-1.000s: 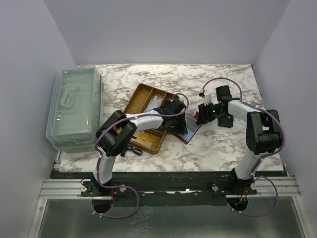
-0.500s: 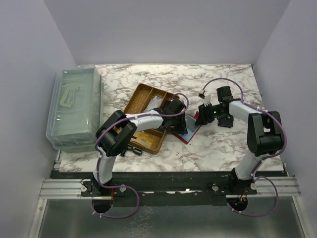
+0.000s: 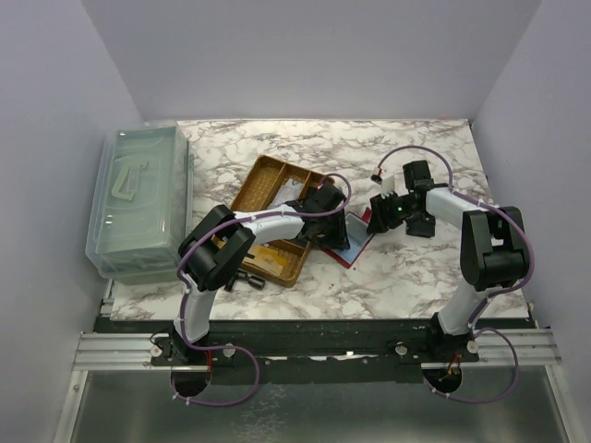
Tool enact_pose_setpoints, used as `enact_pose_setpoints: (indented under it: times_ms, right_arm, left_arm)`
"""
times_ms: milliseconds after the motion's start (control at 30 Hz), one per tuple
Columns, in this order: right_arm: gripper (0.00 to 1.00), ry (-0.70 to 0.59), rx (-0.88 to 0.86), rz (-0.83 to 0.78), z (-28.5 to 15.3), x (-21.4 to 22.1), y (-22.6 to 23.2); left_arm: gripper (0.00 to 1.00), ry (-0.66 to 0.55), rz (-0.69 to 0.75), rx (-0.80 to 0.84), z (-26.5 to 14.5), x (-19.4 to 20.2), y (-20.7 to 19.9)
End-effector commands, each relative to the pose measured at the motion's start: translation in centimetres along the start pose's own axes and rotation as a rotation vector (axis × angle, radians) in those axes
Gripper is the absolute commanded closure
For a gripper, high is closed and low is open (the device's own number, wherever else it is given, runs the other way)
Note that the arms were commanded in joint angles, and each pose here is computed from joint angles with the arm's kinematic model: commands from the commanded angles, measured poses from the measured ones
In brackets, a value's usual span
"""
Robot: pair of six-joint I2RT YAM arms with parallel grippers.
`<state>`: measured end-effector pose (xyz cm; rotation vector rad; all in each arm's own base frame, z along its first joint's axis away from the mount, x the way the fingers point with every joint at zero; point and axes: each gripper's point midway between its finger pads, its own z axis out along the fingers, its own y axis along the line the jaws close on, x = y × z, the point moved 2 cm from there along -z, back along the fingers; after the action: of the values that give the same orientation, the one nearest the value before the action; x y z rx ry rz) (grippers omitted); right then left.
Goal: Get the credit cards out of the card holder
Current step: Remove the credit card from the card holder.
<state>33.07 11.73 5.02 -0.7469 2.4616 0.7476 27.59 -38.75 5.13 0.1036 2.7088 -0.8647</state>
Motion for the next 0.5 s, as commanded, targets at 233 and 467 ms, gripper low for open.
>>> enact_pose_setpoints:
  times_ms: [233,467]
  right_arm:
    - [0.57,-0.001,-0.068,-0.013,0.1,0.3,0.9]
    - [0.51,0.034,-0.033,-0.003,0.6,0.7,0.2]
  left_arm:
    - [0.67,0.057,-0.017,-0.071,0.1,1.4,2.6]
    - [0.67,0.06,-0.018,-0.068,0.2,1.4,2.6]
